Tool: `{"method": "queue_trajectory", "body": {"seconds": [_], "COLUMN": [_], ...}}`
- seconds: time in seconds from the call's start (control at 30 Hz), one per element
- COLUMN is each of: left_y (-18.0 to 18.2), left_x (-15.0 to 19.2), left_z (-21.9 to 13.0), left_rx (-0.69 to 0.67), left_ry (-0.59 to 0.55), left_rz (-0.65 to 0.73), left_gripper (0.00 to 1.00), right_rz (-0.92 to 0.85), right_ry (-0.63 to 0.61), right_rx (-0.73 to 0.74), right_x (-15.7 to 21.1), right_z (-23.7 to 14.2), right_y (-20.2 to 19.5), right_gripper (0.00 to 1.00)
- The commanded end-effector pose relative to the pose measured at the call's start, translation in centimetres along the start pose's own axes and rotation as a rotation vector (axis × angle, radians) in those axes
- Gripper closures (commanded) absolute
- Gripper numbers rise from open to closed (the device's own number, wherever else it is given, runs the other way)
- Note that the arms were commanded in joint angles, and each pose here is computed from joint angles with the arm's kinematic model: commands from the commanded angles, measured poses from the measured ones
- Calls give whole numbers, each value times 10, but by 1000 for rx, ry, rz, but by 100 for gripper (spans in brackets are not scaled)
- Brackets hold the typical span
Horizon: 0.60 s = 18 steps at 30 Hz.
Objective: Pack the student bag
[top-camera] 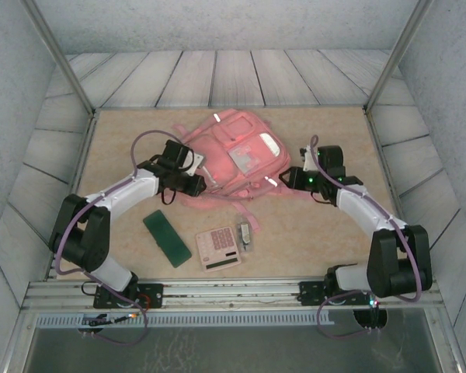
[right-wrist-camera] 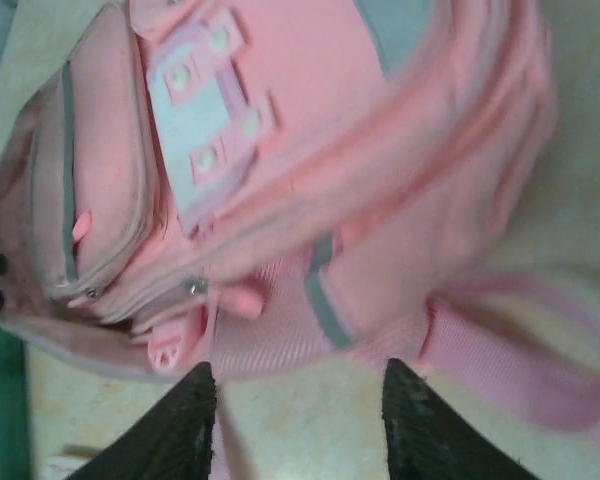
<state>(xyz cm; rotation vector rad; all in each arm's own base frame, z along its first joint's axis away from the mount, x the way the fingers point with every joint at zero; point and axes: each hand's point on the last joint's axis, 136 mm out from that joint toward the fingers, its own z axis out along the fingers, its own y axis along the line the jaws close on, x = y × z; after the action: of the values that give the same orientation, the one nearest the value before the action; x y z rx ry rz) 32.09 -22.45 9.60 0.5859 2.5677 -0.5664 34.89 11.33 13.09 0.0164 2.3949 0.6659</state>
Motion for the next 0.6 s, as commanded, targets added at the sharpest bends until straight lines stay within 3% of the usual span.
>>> {"method": "queue_trajectory", "body": {"seconds": [0.0, 0.13, 0.33, 0.57], "left_y": [2, 3, 25, 33], "left_x": [-6, -3, 4, -10], "left_z": [-9, -10, -2, 26], "left_rx": [-9, 9, -17, 14], "left_ry": [-28, -58, -71, -83], "left_rz": [-84, -148, -326, -279], "left_gripper": [41, 33, 32, 43], "right_rz": [-33, -15, -14, 17], "right_ry": [2, 0, 1, 61], "right_rx": [72, 175, 208, 158], "right_x": [-16, -35, -57, -58], "right_z": [6, 23, 58, 101], "right_y": [-10, -33, -57, -66], "right_gripper": [47, 42, 42, 52]}}
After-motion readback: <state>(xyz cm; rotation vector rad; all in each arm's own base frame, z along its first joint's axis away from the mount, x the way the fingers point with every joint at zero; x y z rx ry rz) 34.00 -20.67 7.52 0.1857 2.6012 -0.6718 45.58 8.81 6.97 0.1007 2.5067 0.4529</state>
